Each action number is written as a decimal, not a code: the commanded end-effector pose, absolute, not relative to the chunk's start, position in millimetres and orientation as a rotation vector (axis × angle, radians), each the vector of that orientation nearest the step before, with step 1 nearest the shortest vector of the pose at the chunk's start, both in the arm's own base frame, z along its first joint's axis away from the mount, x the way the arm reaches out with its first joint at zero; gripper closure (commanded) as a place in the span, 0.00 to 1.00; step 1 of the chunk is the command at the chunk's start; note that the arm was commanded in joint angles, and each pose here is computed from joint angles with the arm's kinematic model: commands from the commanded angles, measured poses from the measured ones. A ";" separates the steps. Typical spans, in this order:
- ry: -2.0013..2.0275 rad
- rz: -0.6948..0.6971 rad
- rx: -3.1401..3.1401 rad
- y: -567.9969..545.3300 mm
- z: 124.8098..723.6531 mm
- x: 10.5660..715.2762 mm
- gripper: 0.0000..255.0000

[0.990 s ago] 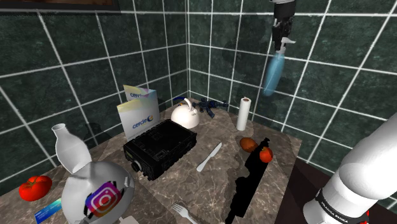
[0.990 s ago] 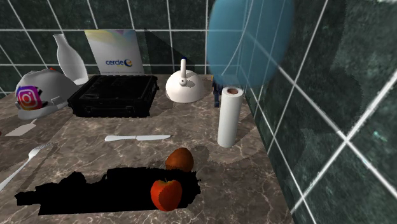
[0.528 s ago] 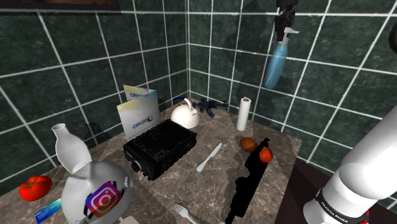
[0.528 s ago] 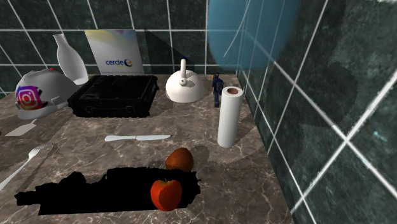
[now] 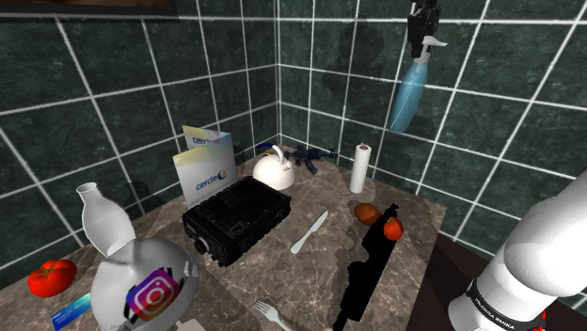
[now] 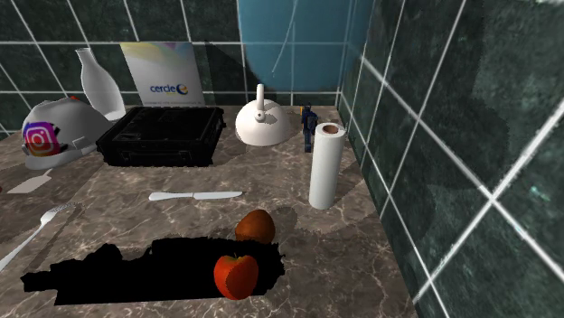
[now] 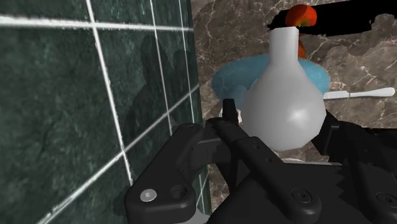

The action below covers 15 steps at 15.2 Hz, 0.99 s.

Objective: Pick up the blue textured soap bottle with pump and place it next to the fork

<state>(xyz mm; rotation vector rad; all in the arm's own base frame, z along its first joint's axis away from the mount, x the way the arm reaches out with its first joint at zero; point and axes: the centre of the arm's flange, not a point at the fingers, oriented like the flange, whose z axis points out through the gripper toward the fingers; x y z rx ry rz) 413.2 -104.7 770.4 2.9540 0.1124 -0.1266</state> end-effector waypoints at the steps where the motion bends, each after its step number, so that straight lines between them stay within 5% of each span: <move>1: 0.111 -0.126 2.953 -80.9 769.3 396.0 1.00; 15: 0.111 -0.126 2.953 79.1 770.0 303.6 1.00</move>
